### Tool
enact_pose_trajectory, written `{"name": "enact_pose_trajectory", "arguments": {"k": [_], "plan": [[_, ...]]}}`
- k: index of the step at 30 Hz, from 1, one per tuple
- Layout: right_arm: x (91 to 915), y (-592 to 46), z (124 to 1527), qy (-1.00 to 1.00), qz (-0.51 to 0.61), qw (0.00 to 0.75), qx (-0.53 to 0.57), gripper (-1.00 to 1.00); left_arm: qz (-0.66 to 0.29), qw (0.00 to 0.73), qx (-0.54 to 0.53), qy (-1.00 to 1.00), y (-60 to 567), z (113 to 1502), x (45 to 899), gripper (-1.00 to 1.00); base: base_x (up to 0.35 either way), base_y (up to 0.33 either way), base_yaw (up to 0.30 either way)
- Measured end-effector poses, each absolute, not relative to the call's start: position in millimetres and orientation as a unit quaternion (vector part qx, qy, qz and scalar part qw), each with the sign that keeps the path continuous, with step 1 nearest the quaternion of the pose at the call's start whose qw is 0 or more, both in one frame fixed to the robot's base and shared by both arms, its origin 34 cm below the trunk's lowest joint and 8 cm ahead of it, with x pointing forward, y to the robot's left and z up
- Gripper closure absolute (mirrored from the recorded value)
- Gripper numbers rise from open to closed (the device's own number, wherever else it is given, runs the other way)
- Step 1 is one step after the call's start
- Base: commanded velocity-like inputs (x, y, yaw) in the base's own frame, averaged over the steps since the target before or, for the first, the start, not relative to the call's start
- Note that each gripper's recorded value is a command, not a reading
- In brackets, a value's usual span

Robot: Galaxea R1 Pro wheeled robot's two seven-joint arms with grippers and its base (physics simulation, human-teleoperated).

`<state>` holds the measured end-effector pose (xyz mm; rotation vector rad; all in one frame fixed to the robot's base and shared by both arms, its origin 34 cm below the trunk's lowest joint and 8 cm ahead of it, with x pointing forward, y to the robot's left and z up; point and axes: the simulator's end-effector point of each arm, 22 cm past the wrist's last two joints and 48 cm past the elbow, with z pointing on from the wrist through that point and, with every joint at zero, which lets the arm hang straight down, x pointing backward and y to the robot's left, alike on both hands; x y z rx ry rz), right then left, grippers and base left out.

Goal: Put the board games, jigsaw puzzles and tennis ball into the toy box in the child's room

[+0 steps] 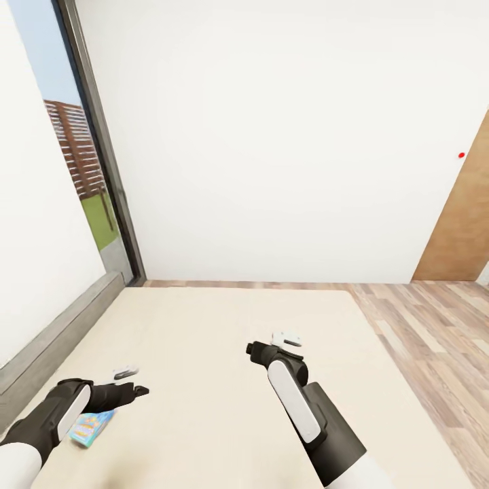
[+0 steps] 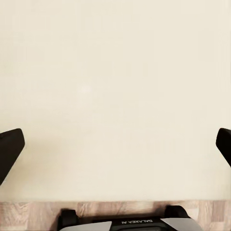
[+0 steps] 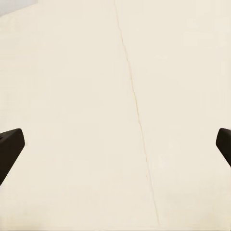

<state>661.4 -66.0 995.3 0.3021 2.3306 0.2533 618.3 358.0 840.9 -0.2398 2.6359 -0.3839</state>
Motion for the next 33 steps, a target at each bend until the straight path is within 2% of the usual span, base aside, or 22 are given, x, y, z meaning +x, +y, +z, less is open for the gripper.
{"name": "enact_pose_trajectory", "arguments": {"k": [26,33], "plan": [[661.5,-66.0,995.7,0.912,0.099,0.38,0.119,-1.0,-0.14,0.231,-0.087,0.959,357.3,840.7,618.2,-1.0,0.005,0.283,-0.001],[661.6,-66.0,995.7,0.912,0.099,0.38,0.119,-1.0,-0.14,0.232,-0.087,0.959,357.2,840.7,618.4,-1.0,0.029,0.115,0.0]]}}
